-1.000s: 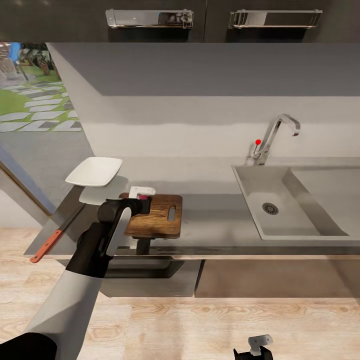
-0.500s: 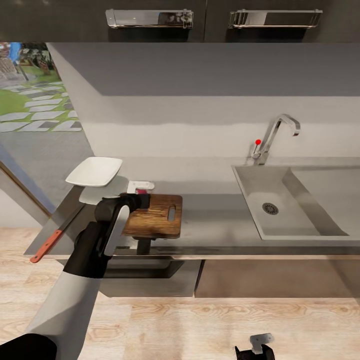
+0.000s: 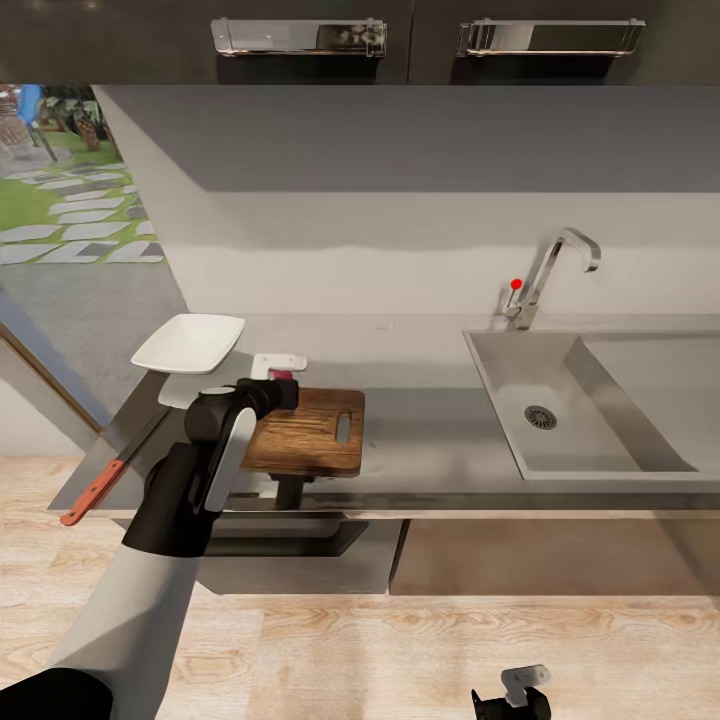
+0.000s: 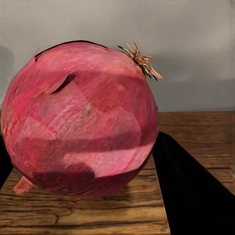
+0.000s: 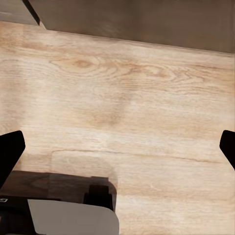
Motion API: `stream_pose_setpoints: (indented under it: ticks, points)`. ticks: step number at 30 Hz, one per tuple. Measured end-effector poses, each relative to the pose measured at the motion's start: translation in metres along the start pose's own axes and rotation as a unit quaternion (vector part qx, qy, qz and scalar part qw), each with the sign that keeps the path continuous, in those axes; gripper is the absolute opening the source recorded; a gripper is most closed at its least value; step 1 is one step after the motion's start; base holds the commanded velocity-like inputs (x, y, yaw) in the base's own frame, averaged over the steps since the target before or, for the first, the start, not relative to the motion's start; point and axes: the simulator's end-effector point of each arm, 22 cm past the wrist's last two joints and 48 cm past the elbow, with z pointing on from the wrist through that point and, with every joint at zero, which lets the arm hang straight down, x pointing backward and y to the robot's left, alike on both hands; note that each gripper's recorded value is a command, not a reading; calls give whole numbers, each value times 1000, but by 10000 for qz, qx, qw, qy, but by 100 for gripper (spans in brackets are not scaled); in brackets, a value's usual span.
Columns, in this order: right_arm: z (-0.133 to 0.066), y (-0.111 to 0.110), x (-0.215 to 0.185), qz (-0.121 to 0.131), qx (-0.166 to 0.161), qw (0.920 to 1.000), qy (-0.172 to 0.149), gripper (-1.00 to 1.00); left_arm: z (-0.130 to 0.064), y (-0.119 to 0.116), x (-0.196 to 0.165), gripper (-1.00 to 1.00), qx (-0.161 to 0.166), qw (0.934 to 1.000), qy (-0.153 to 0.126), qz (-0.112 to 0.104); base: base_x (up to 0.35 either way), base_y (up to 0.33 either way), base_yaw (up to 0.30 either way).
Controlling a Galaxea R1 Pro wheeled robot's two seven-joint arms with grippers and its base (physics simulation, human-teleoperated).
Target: In the kitchen, take the Vidalia onion out of the sink, dice it on the chopping board with the paring knife, put the diced onion into the bowl on the countertop, then place both the paring knife and the chopping board into the sink.
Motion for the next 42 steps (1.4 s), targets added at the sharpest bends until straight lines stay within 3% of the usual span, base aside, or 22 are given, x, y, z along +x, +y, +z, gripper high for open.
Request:
stream_pose_setpoints:
  ticks: [7,24,33,42]
  points:
    - [0,0,0,0,2,10000,2,100,0,-1,-1,-100,5,10000,-10,18,-62,0,0]
    - [0,0,0,0,1,10000,1,100,0,0,-1,-100,-2,10000,-10,25,-269,0,0]
    - [0,0,0,1,-2,10000,-1,100,0,0,0,-100,-4,10000,2,27,-4,0,0]
    - [0,0,0,1,-2,10000,-3,100,0,0,2,-100,-7,10000,20,28,255,0,0]
